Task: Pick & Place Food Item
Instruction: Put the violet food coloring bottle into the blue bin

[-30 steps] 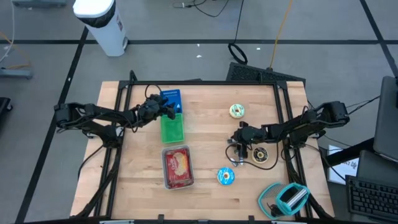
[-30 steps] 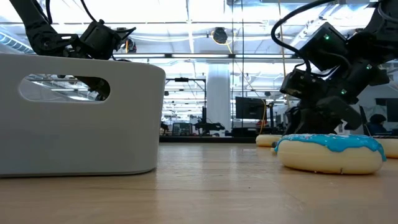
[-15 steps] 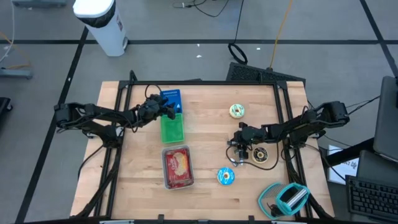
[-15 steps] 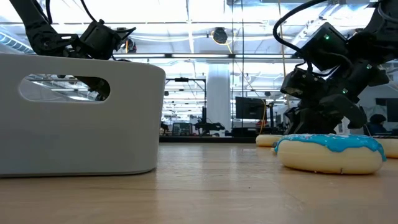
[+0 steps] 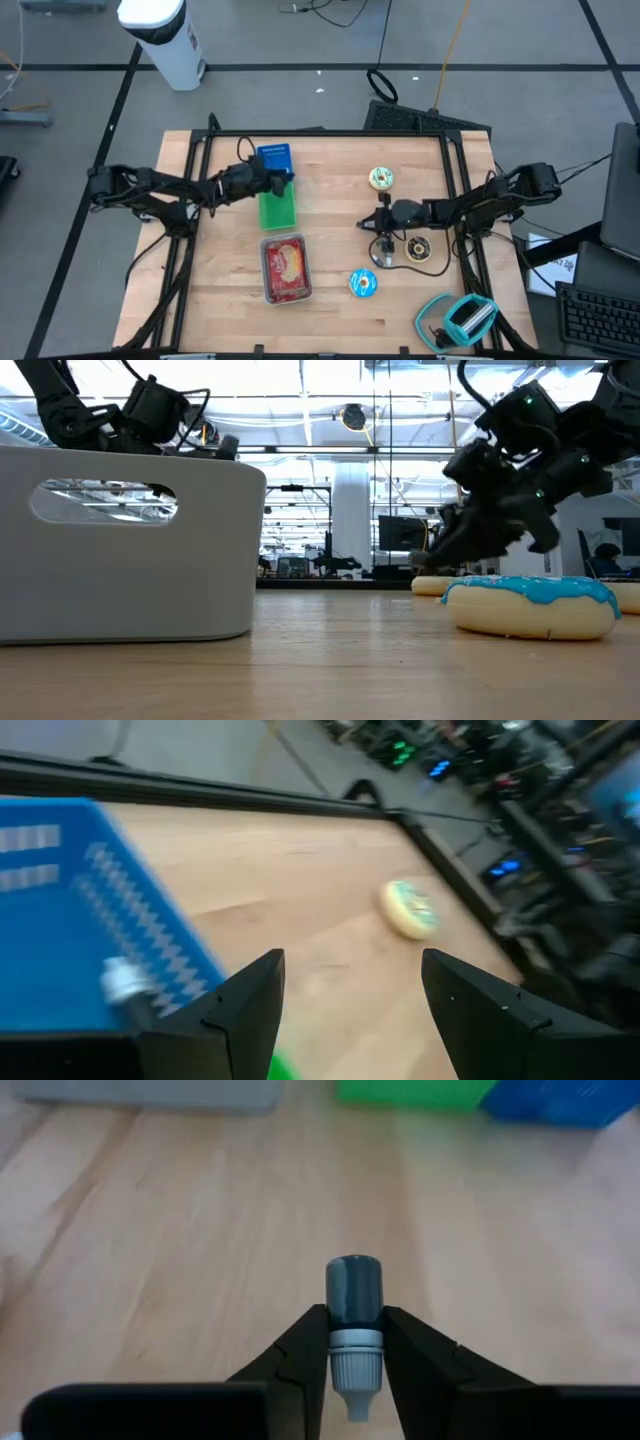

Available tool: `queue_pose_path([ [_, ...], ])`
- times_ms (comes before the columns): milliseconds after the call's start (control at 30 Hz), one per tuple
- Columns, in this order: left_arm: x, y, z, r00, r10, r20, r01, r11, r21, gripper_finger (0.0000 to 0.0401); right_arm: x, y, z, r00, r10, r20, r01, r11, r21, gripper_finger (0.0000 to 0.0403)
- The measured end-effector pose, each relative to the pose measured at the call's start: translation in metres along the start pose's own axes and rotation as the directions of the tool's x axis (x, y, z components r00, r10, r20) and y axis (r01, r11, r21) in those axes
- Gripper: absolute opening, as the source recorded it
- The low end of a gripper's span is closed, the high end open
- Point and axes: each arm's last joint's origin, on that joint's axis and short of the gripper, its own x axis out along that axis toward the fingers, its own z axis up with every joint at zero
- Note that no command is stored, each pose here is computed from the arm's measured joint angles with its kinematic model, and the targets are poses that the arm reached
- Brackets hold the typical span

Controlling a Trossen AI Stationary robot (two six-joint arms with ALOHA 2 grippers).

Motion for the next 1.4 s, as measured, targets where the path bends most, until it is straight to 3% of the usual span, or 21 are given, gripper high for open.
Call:
queue_pose_path([
  [367, 0.001, -0.052, -0.003, 0.979, -0.206, 0.001, 0.206, 0.979, -0.014, 0.0239, 0.004, -0.006, 0.033, 0.985, -0.073, 0.159, 0.097, 0.985, -0.145, 0.0077],
  [600, 0.026, -0.085, -0.014, 0.944, -0.308, -0.119, 0.303, 0.951, -0.059, 0.0239, 0.007, -0.010, 0.054, 0.969, -0.142, 0.202, 0.186, 0.957, -0.223, 0.0080],
  [867, 0.068, -0.114, -0.036, 0.929, -0.303, -0.215, 0.305, 0.952, -0.024, 0.0239, 0.007, -0.013, 0.066, 0.954, -0.198, 0.225, 0.253, 0.935, -0.248, 0.0081],
  [1133, 0.098, -0.119, -0.052, 0.914, -0.308, -0.264, 0.313, 0.949, -0.026, 0.0239, 0.007, -0.013, 0.066, 0.955, -0.194, 0.225, 0.249, 0.936, -0.250, 0.0081],
  [1400, 0.109, -0.119, -0.051, 0.922, -0.298, -0.248, 0.302, 0.953, -0.025, 0.0239, 0.008, -0.013, 0.064, 0.959, -0.198, 0.204, 0.247, 0.935, -0.256, 0.0082],
])
